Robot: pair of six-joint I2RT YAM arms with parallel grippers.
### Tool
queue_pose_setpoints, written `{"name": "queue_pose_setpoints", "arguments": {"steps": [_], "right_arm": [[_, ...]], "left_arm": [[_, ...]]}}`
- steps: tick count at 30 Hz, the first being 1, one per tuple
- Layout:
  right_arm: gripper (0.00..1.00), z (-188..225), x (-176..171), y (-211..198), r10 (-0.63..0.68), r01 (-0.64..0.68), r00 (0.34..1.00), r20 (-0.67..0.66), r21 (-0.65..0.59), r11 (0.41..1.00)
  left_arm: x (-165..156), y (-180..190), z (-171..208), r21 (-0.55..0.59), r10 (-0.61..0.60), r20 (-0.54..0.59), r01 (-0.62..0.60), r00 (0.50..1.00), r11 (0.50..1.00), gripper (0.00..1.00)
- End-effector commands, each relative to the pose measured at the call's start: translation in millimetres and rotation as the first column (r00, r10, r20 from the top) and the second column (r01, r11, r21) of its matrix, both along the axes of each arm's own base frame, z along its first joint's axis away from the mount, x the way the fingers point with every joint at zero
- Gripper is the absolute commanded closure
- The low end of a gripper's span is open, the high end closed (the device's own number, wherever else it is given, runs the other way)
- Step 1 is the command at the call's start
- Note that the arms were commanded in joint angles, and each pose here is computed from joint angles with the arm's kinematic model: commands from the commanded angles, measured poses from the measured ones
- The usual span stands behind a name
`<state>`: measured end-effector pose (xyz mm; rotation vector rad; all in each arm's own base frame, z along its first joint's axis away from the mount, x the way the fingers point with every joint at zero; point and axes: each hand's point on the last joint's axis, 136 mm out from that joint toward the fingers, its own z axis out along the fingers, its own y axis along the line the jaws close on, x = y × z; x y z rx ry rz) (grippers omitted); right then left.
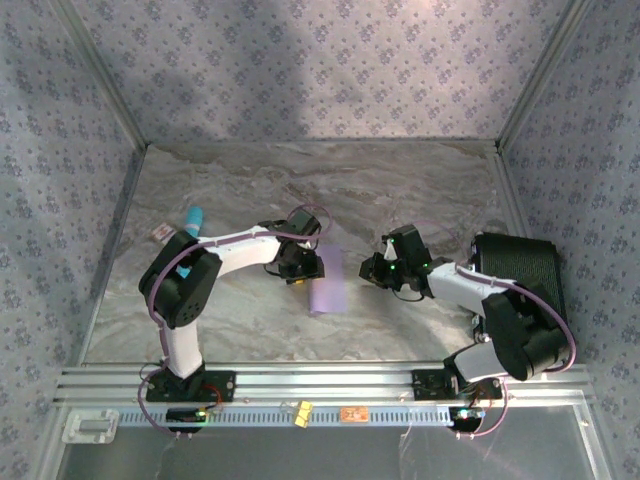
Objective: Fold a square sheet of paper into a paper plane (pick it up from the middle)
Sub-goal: Hold the square sheet of paper at the center of the table.
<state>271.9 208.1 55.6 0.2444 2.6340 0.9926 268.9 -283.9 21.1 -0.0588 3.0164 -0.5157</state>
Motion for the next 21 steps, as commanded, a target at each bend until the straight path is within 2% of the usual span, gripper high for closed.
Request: {"name": "queue_pose_setpoints", "arguments": {"steps": [1, 21], "right_arm": [[0.85, 5, 1, 6, 0.036, -0.036, 0.999, 0.013, 0.001, 0.999], [0.84, 10, 8, -5, -0.011, 0.012, 1.000, 0.029, -0.043, 0.999]], "left_arm": [[-4, 9, -37, 0.069, 0.001, -0.020, 0.000, 1.000, 0.998, 0.52], [-4, 10, -40, 0.074, -0.001, -0.020, 0.002, 1.000, 0.997, 0.52]]}}
